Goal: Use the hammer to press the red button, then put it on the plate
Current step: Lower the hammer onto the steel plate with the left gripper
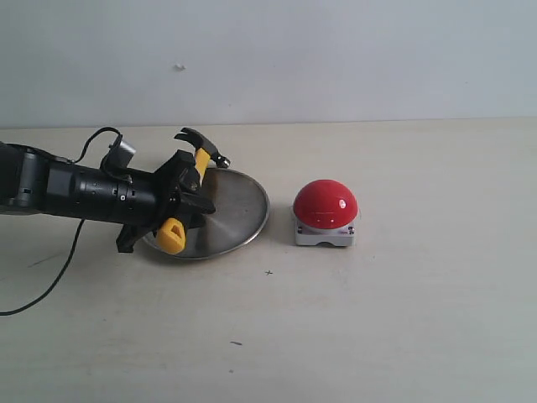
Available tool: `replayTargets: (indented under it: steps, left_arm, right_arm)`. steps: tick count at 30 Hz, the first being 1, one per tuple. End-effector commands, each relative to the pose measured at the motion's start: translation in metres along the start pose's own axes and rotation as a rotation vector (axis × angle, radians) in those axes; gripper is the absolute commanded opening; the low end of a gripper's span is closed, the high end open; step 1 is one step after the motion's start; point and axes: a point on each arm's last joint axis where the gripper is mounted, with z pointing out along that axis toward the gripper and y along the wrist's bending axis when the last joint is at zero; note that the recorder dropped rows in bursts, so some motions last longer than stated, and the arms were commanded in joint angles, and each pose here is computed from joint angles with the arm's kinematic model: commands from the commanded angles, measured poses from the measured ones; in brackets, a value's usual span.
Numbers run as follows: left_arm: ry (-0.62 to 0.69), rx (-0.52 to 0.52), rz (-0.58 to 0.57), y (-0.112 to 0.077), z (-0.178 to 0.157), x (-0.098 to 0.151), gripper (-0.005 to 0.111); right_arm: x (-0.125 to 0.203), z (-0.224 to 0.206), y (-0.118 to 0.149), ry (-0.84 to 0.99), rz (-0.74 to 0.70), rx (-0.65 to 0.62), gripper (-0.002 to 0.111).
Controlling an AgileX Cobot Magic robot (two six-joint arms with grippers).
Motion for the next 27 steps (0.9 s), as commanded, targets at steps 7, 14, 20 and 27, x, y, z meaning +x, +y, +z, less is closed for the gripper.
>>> replayTargets:
  steps: [7, 14, 20, 27]
  left_arm:
    - [0.001, 0.043, 0.013, -0.0081, -0.0004, -0.0016, 0.027]
    - [0.01, 0.055, 0.014, -0.0092, -0.0005, -0.0008, 0.042]
    - [0.019, 0.068, 0.014, -0.0103, -0.0006, 0.0, 0.042]
    - [0.078, 0.059, 0.039, -0.009, -0.0012, 0.0051, 0.042]
  right_arm:
    - [0.0007, -0.0002, 0.0009, -0.004, -0.026, -0.017, 0.0]
    - [0.0005, -0.0002, 0.0008, -0.006, -0.028, -0.015, 0.0]
    - [0.0003, -0.0002, 0.0007, -0.008, -0.029, -0.014, 0.0]
    - [0.0003, -0.0002, 0.0007, -0.008, -0.029, -0.014, 0.0]
